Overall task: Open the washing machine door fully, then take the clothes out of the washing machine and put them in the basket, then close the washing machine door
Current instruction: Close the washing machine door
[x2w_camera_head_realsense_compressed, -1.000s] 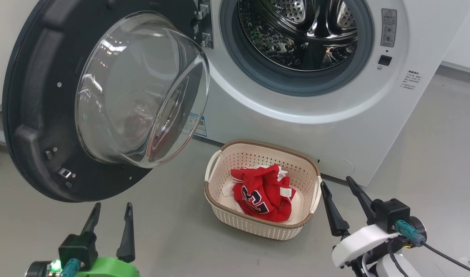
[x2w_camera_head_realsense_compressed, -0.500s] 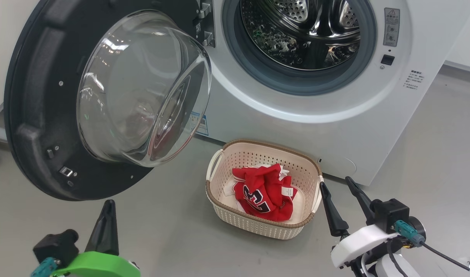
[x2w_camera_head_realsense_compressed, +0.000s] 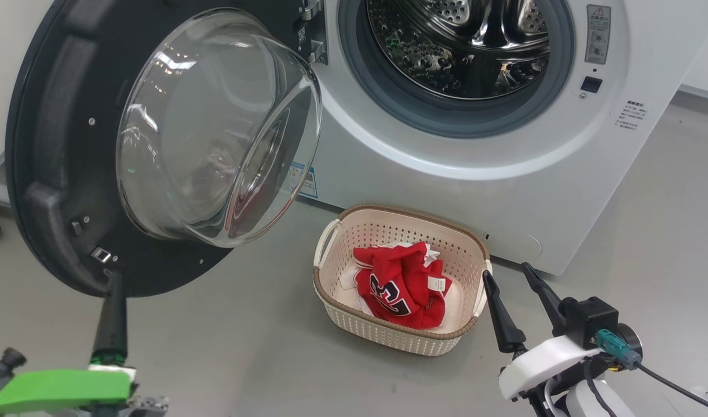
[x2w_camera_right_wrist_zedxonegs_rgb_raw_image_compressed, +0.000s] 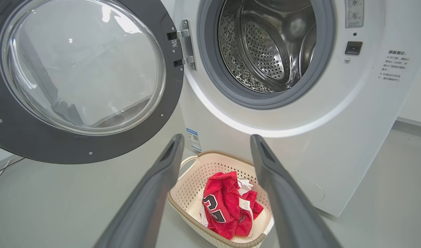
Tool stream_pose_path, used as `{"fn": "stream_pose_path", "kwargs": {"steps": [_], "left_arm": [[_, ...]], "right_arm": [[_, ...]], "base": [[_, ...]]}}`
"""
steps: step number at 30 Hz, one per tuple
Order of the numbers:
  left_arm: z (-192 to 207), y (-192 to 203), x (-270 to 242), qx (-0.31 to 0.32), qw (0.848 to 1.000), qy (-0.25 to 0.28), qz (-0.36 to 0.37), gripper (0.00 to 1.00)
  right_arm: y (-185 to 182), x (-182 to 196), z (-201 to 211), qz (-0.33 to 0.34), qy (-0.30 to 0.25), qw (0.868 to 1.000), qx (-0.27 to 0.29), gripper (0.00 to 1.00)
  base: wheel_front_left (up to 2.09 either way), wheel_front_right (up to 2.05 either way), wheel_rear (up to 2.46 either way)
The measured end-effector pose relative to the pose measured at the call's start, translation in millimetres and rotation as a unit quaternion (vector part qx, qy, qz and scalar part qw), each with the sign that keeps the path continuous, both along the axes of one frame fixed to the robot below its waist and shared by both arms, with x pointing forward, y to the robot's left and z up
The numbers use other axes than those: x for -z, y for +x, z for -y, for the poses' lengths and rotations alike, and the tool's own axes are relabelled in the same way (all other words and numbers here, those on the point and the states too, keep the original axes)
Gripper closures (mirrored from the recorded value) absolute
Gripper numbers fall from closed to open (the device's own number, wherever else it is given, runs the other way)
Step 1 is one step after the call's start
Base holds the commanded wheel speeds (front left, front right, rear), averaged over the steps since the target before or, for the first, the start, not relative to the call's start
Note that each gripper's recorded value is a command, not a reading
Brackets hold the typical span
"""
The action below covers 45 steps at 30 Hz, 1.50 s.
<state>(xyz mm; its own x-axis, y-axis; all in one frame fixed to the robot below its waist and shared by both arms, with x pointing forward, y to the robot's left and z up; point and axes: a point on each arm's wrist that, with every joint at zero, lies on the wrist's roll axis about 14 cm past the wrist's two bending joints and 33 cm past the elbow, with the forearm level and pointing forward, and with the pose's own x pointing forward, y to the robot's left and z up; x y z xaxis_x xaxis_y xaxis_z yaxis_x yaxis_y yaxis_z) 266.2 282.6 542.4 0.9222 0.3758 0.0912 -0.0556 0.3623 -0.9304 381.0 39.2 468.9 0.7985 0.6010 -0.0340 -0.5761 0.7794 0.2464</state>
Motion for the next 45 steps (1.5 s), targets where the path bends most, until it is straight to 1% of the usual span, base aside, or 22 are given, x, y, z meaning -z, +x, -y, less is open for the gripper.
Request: {"fn": "stream_pose_path", "kwargs": {"steps": [3,6,11,16,19,24,28,34,38,45], "left_arm": [[-18,-2,-20,-0.020,0.997,-0.051,0.058,1.00],[-43,-9,-44,-0.042,0.988,-0.086,0.118,1.00],[-76,-25,-63,-0.077,0.981,-0.084,0.154,1.00],[-115,-40,-80,-0.100,0.979,-0.070,0.162,1.00],[-136,-45,-80,-0.113,0.981,-0.070,0.144,1.00],[-160,-43,-76,-0.119,0.979,-0.103,0.128,1.00],[-173,-38,-74,-0.116,0.978,-0.126,0.115,1.00],[-188,-32,-69,-0.118,0.977,-0.146,0.101,1.00],[-186,-19,-59,-0.102,0.980,-0.156,0.077,1.00],[-164,10,-42,-0.033,0.987,-0.157,0.022,1.00]], "right_arm": [[0,0,-1,0.000,0.001,1.000,-0.001,0.00],[1,1,-1,-0.001,0.001,1.000,0.000,0.00],[2,1,-3,-0.002,0.002,1.000,-0.002,0.00],[3,0,-5,0.000,0.003,1.000,-0.005,0.00],[4,-2,-6,0.001,0.004,1.000,-0.006,0.00],[3,-1,-8,0.000,0.004,1.000,-0.009,0.00],[2,0,-9,0.000,0.004,1.000,-0.011,0.00],[1,0,-10,0.001,0.002,1.000,-0.016,0.00],[4,-2,-9,0.005,0.004,1.000,-0.015,0.00],[3,2,-3,0.000,0.001,1.000,-0.008,0.00]], "base": [[0.00,0.00,0.00],[0.00,0.00,0.00],[0.00,0.00,0.00],[0.00,0.00,0.00],[0.00,0.00,0.00],[0.00,0.00,0.00],[0.00,0.00,0.00],[0.00,0.00,0.00],[0.00,0.00,0.00],[0.00,0.00,0.00]]}}
